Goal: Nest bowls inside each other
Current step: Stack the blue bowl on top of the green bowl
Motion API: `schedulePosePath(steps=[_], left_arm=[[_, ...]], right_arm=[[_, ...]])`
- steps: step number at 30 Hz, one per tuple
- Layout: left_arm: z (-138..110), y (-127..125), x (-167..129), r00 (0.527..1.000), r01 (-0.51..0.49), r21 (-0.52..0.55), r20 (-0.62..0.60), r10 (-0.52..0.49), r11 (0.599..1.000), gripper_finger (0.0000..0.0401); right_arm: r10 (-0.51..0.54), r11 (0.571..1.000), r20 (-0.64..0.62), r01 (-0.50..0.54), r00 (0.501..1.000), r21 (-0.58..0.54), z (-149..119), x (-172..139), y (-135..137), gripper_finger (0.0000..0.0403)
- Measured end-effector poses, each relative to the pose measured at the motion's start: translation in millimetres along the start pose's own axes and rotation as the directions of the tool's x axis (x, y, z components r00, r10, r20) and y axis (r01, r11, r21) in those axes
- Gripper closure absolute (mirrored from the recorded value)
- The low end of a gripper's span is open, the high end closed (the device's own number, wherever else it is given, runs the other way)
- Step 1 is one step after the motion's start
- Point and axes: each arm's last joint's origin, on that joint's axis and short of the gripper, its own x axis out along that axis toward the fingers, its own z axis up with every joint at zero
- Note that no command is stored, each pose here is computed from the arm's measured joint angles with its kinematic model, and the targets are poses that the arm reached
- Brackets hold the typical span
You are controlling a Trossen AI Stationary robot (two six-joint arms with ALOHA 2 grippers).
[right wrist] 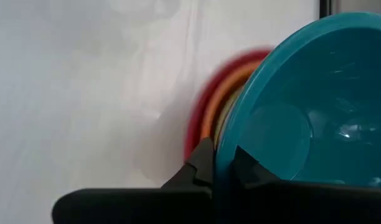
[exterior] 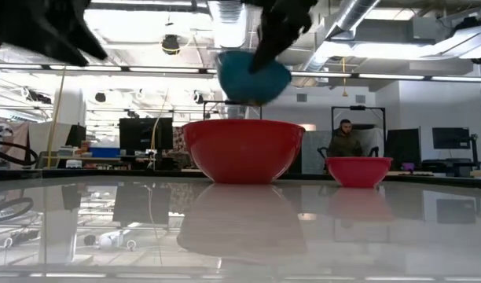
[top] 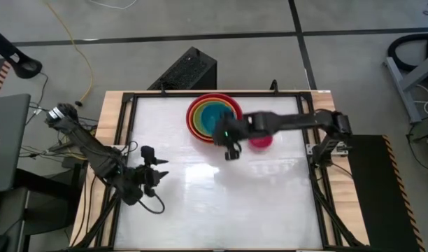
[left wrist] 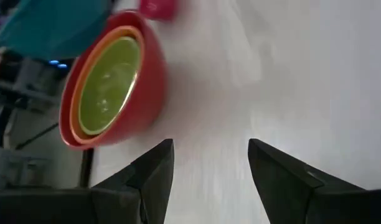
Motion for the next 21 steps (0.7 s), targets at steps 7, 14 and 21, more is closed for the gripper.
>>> schedulePosePath(steps=[7, 14, 21], left_arm=[[-50.8, -26.5, 32.1, 0.955, -0.027, -0.227, 0.282, 0.092, 0.974, 0.0205], [-69.9, -25.5, 38.7, 0.912, -0.125, -0.299, 0.34, 0.229, 0.946, 0.0205], [-69.9, -26.2, 38.8, 0.914, -0.12, -0.27, 0.346, 0.212, 0.955, 0.0205]], right_arm=[[-0.012, 0.988, -0.105, 0.028, 0.994, 0.152, -23.4, 51.8, -47.0, 0.0383], [-0.001, 0.982, -0.092, 0.019, 0.996, 0.189, -27.4, 86.6, -55.5, 0.0382], [0.026, 0.982, -0.094, -0.008, 0.995, 0.191, -29.5, 110.1, -51.1, 0.0382]])
